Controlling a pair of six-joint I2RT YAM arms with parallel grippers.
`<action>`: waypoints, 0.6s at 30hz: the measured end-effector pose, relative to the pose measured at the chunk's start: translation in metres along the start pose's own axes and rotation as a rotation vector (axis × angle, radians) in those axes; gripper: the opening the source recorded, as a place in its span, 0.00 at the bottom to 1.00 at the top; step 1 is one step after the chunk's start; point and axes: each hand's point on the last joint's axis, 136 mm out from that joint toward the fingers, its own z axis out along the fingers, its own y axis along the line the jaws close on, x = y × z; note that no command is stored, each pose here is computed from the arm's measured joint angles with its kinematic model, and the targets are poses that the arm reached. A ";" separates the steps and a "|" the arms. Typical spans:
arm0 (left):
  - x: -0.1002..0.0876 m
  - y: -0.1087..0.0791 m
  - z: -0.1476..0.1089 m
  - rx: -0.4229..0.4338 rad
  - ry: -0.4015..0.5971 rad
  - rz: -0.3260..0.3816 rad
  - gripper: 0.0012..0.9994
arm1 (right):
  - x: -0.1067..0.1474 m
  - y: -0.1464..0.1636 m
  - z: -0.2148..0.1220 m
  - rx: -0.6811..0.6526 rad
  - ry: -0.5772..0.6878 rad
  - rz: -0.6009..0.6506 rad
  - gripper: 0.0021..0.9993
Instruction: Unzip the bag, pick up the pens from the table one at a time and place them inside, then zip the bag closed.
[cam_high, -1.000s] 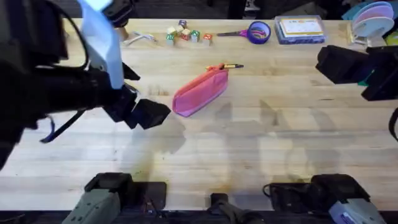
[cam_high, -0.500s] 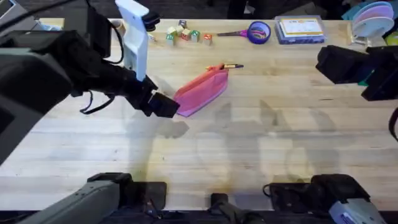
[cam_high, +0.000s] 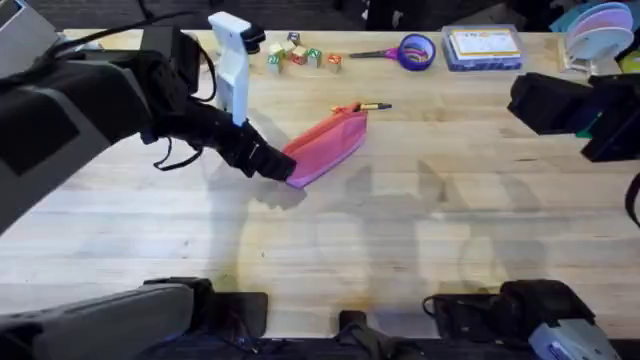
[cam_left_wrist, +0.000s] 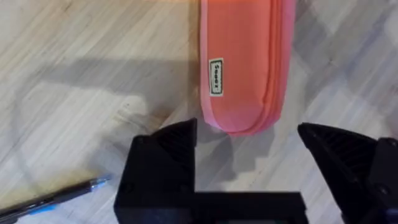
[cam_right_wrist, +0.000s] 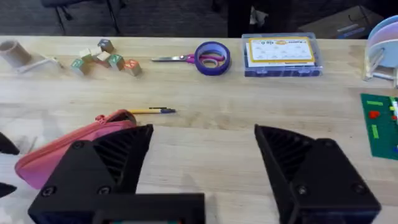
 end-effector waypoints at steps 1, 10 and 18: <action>-0.001 0.001 0.000 -0.002 -0.003 0.003 1.00 | 0.000 0.000 0.000 0.000 0.000 0.000 1.00; -0.009 -0.005 0.002 0.026 -0.038 0.023 1.00 | 0.000 0.000 0.000 0.000 0.000 0.000 1.00; -0.020 -0.018 0.012 0.040 -0.037 0.104 1.00 | 0.000 0.000 0.000 0.000 0.000 0.000 1.00</action>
